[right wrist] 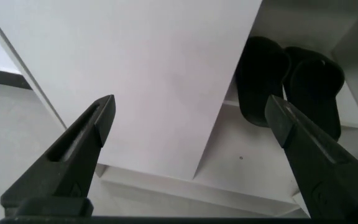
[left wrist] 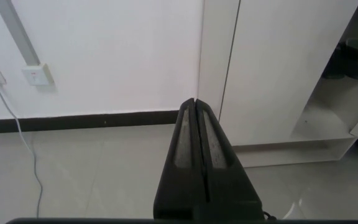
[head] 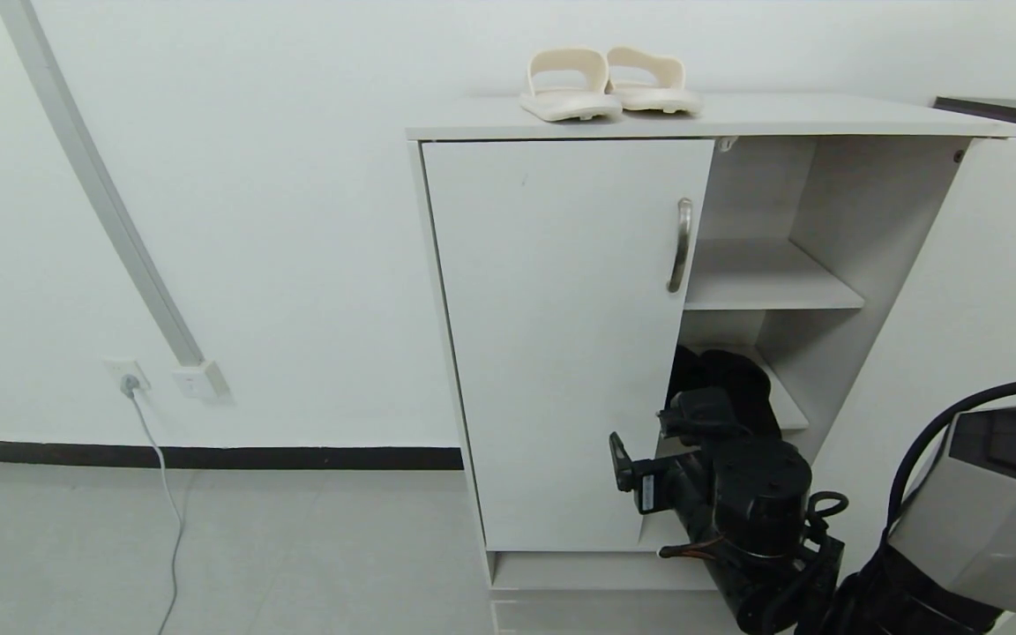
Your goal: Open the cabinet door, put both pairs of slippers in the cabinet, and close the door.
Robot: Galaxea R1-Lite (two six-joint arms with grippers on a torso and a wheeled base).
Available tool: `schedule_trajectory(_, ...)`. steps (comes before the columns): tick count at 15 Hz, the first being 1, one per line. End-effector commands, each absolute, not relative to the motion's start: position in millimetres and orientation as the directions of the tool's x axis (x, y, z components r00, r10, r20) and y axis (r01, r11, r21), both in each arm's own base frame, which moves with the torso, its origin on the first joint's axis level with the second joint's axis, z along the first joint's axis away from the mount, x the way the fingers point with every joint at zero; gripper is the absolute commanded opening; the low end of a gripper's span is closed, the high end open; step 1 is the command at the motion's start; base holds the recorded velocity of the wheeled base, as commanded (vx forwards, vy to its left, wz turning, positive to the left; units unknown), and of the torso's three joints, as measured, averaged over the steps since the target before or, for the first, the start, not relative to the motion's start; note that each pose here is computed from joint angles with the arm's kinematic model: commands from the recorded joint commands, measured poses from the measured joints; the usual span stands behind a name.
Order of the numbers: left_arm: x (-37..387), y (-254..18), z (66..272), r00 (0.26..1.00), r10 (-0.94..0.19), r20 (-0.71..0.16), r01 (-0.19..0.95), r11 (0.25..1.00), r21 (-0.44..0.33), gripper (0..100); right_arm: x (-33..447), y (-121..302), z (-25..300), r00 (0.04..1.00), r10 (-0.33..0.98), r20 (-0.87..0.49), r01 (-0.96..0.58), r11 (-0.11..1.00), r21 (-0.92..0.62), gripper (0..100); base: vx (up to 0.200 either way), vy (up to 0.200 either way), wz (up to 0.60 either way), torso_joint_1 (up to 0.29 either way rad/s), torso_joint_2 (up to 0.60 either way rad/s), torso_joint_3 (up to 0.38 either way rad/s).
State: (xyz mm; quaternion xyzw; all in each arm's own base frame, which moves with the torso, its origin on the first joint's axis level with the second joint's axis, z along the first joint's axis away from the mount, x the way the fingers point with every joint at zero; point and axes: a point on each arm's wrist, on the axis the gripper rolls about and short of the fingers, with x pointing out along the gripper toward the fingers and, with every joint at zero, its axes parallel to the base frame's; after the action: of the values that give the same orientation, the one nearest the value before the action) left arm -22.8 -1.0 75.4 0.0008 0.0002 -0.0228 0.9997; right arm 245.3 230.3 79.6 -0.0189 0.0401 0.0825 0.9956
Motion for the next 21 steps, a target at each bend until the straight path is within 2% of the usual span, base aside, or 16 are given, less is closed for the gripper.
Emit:
schedule_trajectory(1, -22.7, -1.0, 75.5, 0.999, -0.046, -0.002, 0.046, 0.999, 0.001, 0, 245.3, 230.4, 79.8, 0.983, 0.163, -0.082, -0.166, 0.986, -0.03, 100, 0.0, 0.0, 0.0, 0.0, 0.0, 0.0)
schedule_trajectory(5, -22.7, -1.0, 75.4, 0.999, -0.046, -0.003, 0.046, 0.999, 0.001, 0, 245.2, 230.2, 79.5, 0.983, 0.163, -0.083, -0.167, 0.985, -0.033, 100, 0.0, 0.0, 0.0, 0.005, -0.13, -0.181)
schedule_trajectory(11, -22.7, -1.0, 75.5, 0.999, -0.046, -0.002, 0.046, 0.999, 0.001, 0, 245.1, 229.4, 80.1, 0.983, 0.162, -0.083, -0.165, 0.986, -0.033, 100, 0.0, 0.0, 0.0, 0.065, -0.46, -0.36)
schedule_trajectory(21, -22.7, -1.0, 75.4, 0.999, -0.046, -0.003, 0.046, 0.999, 0.001, 0, 245.3, 229.6, 80.6, 0.983, 0.162, -0.081, -0.166, 0.985, -0.042, 100, 0.0, 0.0, 0.6, 0.152, -0.47, -0.328)
